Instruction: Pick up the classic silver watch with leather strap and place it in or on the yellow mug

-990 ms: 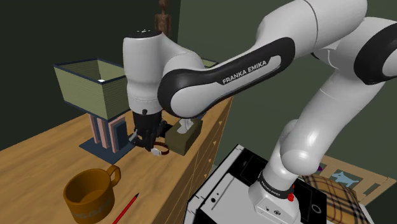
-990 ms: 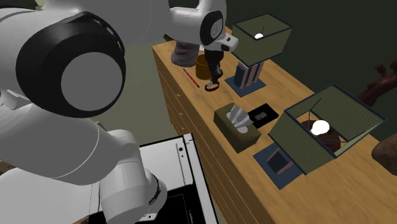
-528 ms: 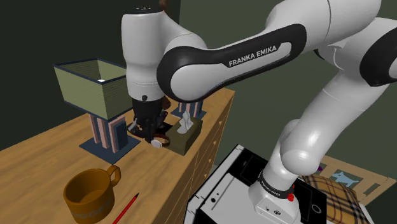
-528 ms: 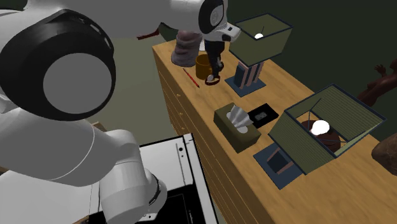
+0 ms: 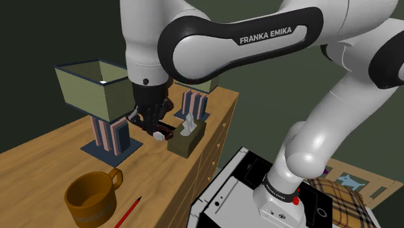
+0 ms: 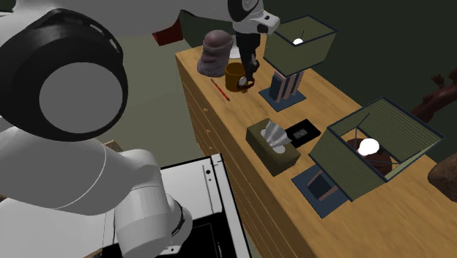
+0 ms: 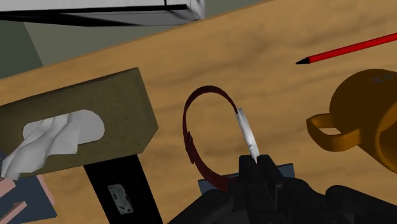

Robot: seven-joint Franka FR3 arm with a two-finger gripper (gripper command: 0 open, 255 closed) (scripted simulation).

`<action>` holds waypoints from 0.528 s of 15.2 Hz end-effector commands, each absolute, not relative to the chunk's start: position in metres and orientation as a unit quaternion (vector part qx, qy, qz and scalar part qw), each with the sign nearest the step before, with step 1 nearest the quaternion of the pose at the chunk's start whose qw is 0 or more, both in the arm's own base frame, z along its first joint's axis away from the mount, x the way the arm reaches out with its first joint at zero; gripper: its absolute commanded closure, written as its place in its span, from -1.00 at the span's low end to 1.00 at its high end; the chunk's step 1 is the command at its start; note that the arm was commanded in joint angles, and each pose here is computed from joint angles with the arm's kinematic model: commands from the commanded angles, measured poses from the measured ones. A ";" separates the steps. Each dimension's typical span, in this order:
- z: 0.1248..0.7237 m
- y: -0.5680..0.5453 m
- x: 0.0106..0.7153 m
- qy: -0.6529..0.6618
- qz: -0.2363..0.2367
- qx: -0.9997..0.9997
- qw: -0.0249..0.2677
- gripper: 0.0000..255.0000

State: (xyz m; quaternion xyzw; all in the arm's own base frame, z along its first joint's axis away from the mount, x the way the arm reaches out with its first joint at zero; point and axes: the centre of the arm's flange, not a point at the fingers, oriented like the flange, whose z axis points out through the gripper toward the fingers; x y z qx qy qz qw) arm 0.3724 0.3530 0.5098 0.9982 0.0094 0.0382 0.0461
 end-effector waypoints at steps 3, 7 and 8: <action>0.519 0.390 0.380 0.009 0.038 0.998 0.046 1.00; 0.524 0.442 0.391 0.009 0.038 0.998 0.046 1.00; 0.525 0.454 0.394 0.009 0.038 0.998 0.046 1.00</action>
